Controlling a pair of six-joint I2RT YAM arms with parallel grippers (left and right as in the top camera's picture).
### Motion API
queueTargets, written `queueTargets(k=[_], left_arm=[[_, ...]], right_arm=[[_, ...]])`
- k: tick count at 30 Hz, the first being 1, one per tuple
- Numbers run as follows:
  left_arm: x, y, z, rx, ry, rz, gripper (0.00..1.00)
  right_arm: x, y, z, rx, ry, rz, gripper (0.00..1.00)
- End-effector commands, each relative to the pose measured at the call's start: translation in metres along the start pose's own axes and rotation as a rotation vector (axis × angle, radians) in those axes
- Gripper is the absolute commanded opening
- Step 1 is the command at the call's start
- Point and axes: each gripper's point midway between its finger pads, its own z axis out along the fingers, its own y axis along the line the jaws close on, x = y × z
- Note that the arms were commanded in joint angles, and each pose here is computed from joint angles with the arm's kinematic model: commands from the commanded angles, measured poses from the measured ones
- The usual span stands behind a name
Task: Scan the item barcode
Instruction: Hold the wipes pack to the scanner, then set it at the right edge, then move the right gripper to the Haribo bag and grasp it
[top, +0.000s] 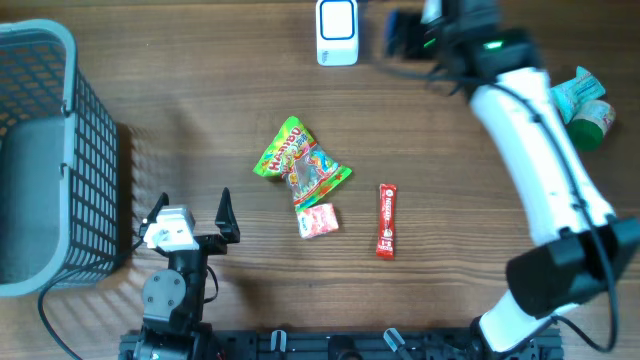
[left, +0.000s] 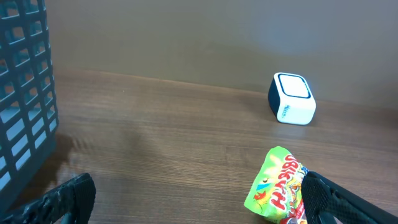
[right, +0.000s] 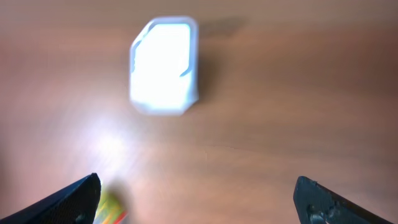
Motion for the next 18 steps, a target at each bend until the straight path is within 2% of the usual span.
queueTargets(k=[1, 3, 5, 7, 15, 17, 18], left_arm=[[0.0, 0.003, 0.0, -0.015, -0.002, -0.014, 1.0], [0.0, 0.003, 0.0, -0.015, -0.002, -0.014, 1.0], [0.0, 0.003, 0.0, -0.015, -0.002, -0.014, 1.0], [0.0, 0.003, 0.0, -0.015, -0.002, -0.014, 1.0], [0.001, 0.003, 0.0, -0.015, -0.001, -0.014, 1.0], [0.001, 0.003, 0.0, -0.016, 0.0, -0.014, 1.0], [0.001, 0.003, 0.0, -0.015, 0.0, -0.014, 1.0]], right_arm=[[0.076, 0.072, 0.031, -0.214, 0.229, -0.108, 1.0], [0.11, 0.092, 0.044, -0.239, 0.293, -0.213, 1.0], [0.154, 0.111, 0.064, -0.291, 0.347, -0.451, 1.0], [0.186, 0.12, 0.078, -0.321, 0.387, -0.575, 1.0], [0.245, 0.151, 0.118, -0.38, 0.468, -0.664, 1.0], [0.248, 0.151, 0.119, -0.361, 0.471, -0.676, 1.0], [0.248, 0.151, 0.119, -0.36, 0.472, -0.673, 0.94]])
